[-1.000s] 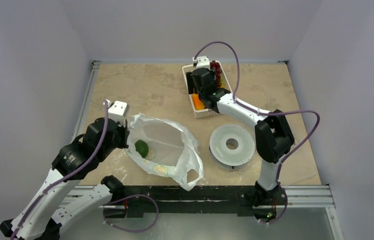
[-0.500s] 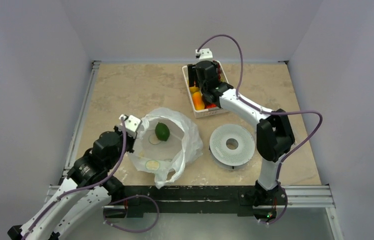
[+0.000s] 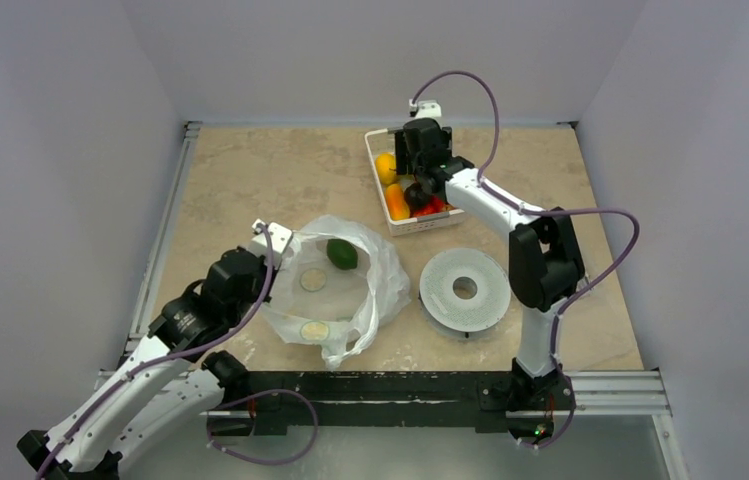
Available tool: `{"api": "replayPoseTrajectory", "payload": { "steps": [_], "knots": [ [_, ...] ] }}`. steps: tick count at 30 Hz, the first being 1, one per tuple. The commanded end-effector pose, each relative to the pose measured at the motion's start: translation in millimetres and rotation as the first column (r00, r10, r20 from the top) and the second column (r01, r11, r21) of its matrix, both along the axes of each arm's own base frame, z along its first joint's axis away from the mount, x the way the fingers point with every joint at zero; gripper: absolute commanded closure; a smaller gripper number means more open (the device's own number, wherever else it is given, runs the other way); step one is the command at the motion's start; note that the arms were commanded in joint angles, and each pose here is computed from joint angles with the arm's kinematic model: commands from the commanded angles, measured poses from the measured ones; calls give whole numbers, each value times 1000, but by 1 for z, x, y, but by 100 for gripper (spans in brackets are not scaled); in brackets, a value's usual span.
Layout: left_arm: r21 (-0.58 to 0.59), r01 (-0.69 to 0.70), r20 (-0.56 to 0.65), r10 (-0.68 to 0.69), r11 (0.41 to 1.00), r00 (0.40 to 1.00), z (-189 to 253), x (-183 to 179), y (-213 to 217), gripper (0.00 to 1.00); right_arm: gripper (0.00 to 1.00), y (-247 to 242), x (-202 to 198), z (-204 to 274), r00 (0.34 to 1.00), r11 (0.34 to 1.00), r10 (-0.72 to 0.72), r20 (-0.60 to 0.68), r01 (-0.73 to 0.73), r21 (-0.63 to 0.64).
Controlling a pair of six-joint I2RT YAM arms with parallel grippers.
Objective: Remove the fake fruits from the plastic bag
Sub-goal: Place the fake fruit in the bin.
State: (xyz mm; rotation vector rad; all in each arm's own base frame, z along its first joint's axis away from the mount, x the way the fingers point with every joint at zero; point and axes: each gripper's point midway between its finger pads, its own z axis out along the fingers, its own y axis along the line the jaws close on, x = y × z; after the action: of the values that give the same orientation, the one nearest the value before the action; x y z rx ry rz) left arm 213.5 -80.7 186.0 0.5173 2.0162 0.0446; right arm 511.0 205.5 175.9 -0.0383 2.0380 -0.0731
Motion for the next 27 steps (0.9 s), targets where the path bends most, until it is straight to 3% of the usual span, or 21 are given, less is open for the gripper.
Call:
{"api": "replayPoseTrajectory", "payload": {
  "steps": [1,4,7,12,16,18,21,27],
  "knots": [
    [-50,-18,36,19,999,999,20,2,-2,100,44,-3,-5,3,1000,999,12,-18,-11,41],
    [-67,-5,46,8,998,999,23,0,-4,100,19,-1,-8,3,999,998,40,-21,-39,41],
    [-86,6,54,-1,996,999,26,-1,-6,100,6,-5,-12,7,998,999,38,-45,-37,19],
    [-116,17,61,-10,993,998,31,-4,-8,100,1,-8,-28,29,998,998,56,-42,-56,12],
    [-145,19,57,-10,989,998,34,-6,-10,100,1,32,-72,65,978,975,210,5,-210,70],
    [-156,17,48,-10,988,999,34,-6,-12,100,1,68,-109,83,938,929,345,32,-346,133],
    [-171,29,25,-25,985,999,34,-7,-18,100,1,120,-173,114,833,805,537,130,-552,218],
    [-177,8,-3,-9,984,1000,33,-7,-19,100,6,153,-284,162,618,579,722,310,-786,218]
  ]
}}
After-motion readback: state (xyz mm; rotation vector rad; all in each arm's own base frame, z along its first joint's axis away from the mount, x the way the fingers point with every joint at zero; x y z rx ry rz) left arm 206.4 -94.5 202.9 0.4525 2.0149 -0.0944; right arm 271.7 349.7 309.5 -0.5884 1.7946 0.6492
